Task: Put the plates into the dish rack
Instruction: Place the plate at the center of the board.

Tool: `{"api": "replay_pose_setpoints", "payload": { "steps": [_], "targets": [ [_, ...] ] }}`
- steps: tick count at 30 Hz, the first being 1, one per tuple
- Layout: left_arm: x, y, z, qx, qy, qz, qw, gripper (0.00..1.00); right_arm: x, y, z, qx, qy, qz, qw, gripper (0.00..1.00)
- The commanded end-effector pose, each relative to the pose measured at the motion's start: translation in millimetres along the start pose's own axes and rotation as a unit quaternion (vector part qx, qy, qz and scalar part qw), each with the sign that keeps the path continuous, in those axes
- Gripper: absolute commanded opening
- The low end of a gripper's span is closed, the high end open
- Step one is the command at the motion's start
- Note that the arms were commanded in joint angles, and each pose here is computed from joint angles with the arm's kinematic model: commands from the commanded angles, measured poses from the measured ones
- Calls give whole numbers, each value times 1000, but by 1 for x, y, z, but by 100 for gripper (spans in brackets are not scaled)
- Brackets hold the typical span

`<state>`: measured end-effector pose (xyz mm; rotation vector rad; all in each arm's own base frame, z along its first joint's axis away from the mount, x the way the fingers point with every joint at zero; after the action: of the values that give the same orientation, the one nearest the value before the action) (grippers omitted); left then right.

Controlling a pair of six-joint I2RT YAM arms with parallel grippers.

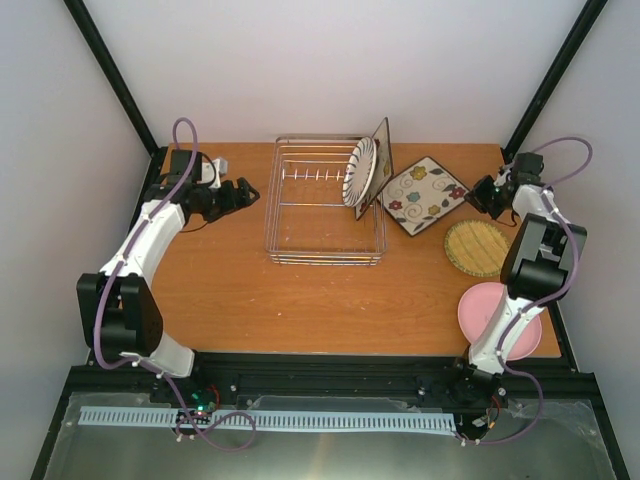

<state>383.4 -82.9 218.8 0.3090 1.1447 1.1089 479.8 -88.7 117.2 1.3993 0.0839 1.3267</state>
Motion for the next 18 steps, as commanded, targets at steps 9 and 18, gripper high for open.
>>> {"api": "replay_pose_setpoints", "payload": {
  "steps": [9,18],
  "targets": [
    [-13,10,2,-16,-14,-40,999,95,-11,69,-63,1,50,-112,992,3],
    [-17,12,-5,-12,-17,-55,998,95,-30,112,-111,-17,51,-174,983,3]
  ]
}}
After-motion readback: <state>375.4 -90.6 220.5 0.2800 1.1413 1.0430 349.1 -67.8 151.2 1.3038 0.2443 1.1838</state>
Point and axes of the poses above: each gripper's point midway between its finger pads, its own y axis back along the fingers, its own x axis along the line the jaws close on, z = x × y, the point moved 3 cm from there along y, back along the fingers, and after that the axes turned 2 degrees about y, right-handed, at the moved point
